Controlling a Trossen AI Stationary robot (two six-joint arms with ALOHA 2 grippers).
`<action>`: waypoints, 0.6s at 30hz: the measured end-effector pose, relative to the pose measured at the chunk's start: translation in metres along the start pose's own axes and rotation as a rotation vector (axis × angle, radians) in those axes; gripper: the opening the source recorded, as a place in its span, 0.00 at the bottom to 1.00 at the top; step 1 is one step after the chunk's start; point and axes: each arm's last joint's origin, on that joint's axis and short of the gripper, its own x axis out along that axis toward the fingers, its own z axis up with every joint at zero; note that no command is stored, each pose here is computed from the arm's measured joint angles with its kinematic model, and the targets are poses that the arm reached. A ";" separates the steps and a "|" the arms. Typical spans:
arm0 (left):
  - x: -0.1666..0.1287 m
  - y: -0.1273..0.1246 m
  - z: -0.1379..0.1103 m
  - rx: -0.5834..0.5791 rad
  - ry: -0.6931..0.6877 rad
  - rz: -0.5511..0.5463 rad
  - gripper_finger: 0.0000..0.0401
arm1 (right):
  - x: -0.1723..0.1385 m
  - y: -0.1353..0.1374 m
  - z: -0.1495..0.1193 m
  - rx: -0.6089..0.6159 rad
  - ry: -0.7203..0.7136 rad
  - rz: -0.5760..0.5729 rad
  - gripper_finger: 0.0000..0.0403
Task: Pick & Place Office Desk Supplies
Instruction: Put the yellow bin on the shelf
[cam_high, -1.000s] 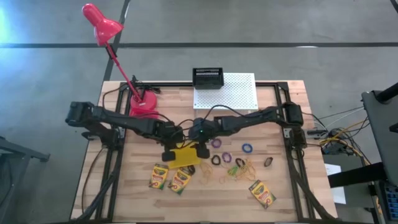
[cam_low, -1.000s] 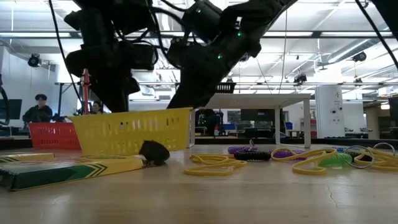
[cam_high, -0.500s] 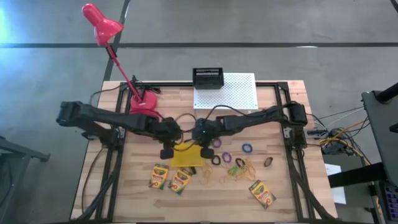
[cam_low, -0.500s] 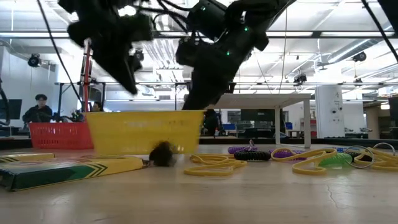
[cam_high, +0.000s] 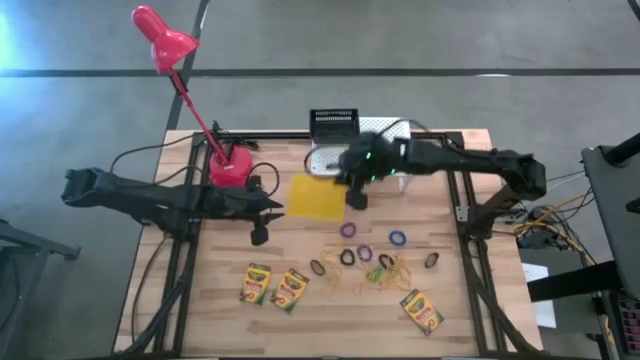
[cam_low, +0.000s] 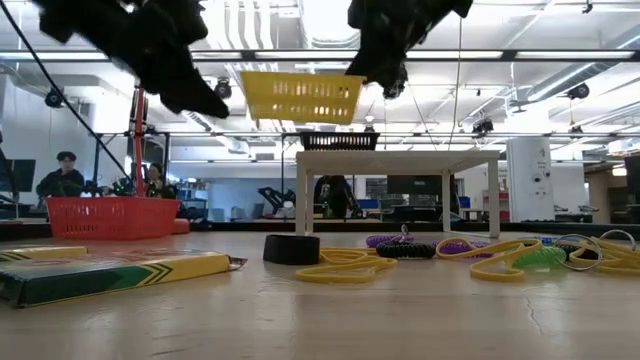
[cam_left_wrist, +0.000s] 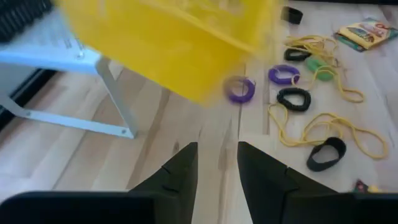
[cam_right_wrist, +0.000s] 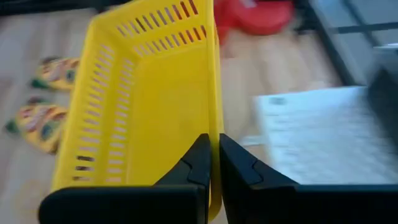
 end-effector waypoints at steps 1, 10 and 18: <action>0.002 0.000 -0.005 -0.004 -0.016 -0.002 0.30 | -0.005 -0.009 -0.001 0.002 0.006 -0.021 0.03; 0.011 -0.001 -0.009 -0.096 -0.180 -0.022 0.30 | -0.030 -0.072 -0.004 -0.018 0.087 -0.148 0.03; 0.010 -0.001 -0.005 -0.119 -0.211 -0.025 0.30 | -0.033 -0.086 -0.005 -0.045 0.086 -0.104 0.03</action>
